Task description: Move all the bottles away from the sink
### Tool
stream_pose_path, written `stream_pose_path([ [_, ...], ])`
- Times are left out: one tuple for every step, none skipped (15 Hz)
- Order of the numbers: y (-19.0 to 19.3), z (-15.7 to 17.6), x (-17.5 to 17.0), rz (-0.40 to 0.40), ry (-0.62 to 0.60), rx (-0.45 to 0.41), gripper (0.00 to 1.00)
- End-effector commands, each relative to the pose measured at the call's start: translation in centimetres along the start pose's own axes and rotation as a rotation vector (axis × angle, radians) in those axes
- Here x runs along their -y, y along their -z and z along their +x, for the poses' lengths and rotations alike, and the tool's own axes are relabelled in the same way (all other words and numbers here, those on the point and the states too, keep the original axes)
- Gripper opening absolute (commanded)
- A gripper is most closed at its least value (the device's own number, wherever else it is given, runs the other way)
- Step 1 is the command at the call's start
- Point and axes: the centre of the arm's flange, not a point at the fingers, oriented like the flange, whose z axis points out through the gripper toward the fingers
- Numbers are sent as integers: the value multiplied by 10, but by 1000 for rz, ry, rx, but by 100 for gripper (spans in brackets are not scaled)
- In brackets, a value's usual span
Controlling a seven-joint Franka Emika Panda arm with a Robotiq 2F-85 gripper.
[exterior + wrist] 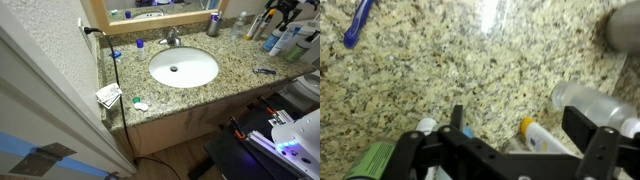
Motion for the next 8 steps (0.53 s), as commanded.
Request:
stream_pose_path([
  [-5,-98,37,-54,200,27,100],
  [-6,-130,47,-64,265,38,100],
  [-8,-149,52,-76,322,67,100],
  [-12,-118,54,-55,241,38,100],
  [-12,-141,60,-63,285,50,100],
  [-11,-153,63,-67,309,56,100],
  [-10,-156,63,-67,314,57,100],
  [-20,-169,68,-120,365,28,100],
])
